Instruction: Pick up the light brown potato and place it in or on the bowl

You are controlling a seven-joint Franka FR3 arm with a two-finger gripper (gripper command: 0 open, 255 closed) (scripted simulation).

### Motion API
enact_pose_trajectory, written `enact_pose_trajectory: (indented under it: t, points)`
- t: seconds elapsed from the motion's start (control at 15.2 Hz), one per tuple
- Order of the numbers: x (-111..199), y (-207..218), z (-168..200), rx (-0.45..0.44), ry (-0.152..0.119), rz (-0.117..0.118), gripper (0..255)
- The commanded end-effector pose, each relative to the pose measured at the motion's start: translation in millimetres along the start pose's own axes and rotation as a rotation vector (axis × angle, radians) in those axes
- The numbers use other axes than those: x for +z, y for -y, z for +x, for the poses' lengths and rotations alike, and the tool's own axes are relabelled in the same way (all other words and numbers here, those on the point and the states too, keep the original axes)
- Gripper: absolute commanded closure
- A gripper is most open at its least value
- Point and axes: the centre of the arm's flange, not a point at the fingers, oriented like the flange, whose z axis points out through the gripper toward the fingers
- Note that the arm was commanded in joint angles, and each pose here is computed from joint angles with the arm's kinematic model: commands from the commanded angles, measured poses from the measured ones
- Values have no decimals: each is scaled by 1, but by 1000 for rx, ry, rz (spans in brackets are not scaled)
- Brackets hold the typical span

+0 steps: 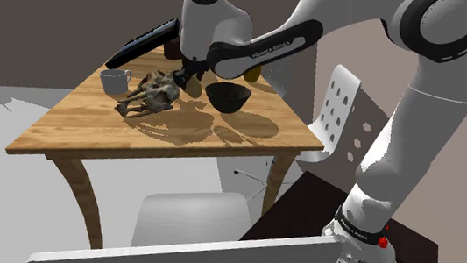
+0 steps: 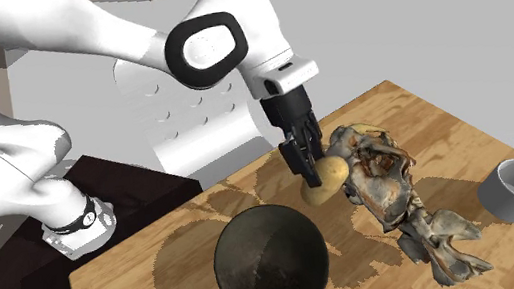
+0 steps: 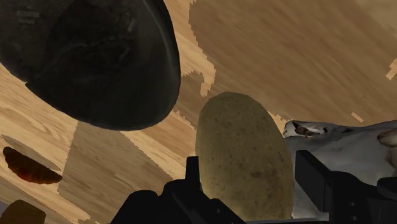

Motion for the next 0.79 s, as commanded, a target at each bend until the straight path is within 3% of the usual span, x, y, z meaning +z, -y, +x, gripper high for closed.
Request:
enact_pose_trajectory:
  t: [0.0, 0.73]
  points:
    - [-8, -3, 6, 0, 0, 0, 255]
    - [-48, -32, 24, 0, 0, 0, 255]
